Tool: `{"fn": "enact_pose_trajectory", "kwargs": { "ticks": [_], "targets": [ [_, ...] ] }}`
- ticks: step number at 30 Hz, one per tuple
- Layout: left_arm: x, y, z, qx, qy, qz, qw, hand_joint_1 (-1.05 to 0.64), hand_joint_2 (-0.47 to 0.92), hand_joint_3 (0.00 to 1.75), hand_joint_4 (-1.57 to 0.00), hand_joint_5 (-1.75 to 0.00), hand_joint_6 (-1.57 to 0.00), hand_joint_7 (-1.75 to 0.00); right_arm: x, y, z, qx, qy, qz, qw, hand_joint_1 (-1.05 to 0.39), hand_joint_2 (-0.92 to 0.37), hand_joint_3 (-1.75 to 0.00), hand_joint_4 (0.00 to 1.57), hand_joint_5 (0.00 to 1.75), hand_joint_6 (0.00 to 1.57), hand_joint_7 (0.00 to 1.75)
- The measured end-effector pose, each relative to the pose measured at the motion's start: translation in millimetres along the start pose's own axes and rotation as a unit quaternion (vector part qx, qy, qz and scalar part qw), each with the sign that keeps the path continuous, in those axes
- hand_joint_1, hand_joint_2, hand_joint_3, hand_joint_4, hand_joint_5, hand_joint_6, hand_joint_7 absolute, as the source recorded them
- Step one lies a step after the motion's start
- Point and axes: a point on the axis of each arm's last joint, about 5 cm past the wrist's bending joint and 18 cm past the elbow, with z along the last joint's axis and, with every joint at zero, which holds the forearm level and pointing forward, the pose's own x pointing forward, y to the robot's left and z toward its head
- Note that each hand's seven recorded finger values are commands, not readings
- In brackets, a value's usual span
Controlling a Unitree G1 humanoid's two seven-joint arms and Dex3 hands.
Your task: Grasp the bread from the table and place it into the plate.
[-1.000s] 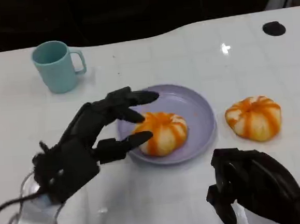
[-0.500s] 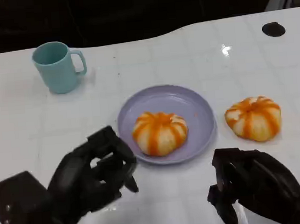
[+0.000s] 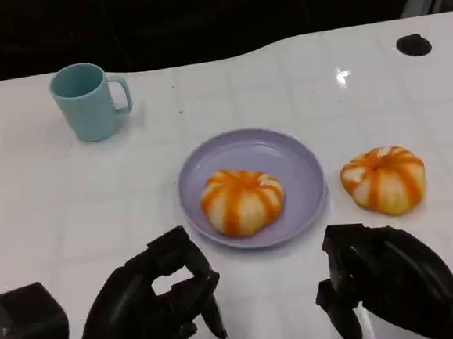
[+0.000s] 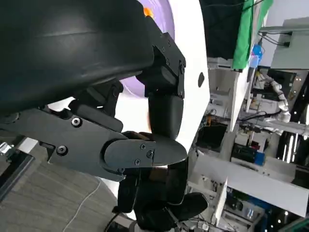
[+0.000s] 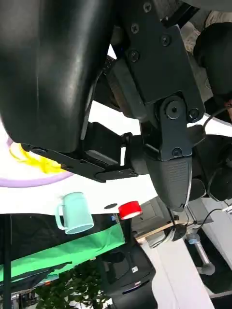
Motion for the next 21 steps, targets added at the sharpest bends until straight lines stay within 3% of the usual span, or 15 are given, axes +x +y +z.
{"fn": "enact_pose_trajectory", "kwargs": {
  "ticks": [21],
  "targets": [
    [1,15.7,-9.3,-0.028,0.018,-0.011,0.999,-0.59,0.92,0.32,-0.84,-1.75,-0.6,-1.75,7.2,-4.6,-7.3,-0.003,0.0,-0.012,0.9999,-0.93,-0.92,-0.37,1.28,1.63,1.1,1.54]
  ]
}}
